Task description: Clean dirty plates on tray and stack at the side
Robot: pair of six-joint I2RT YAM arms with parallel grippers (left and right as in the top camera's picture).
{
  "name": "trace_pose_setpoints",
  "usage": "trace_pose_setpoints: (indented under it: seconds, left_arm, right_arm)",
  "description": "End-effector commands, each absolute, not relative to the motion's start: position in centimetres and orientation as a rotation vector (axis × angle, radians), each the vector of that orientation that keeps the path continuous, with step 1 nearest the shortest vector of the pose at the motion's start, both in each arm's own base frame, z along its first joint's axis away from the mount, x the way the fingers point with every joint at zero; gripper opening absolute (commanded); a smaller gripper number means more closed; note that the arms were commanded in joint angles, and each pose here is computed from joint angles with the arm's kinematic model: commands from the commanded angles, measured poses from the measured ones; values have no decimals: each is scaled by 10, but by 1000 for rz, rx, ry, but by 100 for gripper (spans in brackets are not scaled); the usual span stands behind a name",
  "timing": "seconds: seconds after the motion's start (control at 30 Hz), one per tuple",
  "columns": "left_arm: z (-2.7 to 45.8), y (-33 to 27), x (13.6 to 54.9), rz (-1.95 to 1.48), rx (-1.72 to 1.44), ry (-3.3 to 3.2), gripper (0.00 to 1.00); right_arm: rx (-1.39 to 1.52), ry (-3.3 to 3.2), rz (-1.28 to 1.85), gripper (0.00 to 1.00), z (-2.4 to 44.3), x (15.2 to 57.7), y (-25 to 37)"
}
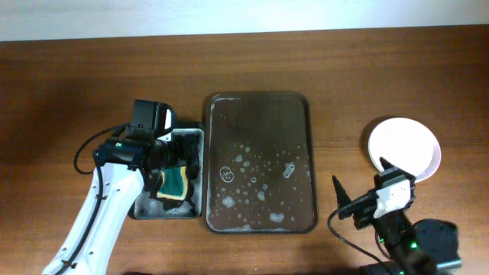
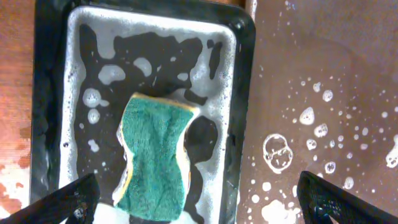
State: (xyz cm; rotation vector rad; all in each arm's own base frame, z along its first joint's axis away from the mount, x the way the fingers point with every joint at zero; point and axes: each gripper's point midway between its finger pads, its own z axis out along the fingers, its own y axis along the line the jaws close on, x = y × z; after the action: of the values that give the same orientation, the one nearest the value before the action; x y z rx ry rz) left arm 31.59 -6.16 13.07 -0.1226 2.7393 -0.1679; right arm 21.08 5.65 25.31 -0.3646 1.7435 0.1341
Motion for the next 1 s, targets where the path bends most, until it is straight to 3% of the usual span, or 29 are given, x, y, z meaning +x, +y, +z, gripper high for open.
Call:
trace_pose_setpoints:
  seconds: [0.0, 0.33, 0.57, 0.8, 0.97]
  left_arm:
    - [137, -63, 317, -181, -114, 2721, 100]
    - [138, -63, 317, -181, -114, 2721, 100]
    - [141, -63, 317, -184, -113, 2709, 100]
    - [259, -44, 277, -219, -86, 2129, 100]
    - [251, -31, 230, -201, 2, 1743, 100]
  right_arm:
    - [-361, 1693, 119, 99, 214, 217, 57]
    - [-352, 1597, 112, 99, 159, 238, 60]
    - [-352, 1598, 112, 99, 159, 239, 60]
    - [-352, 1598, 112, 99, 159, 239, 60]
    - [-352, 1598, 112, 99, 159, 239, 60]
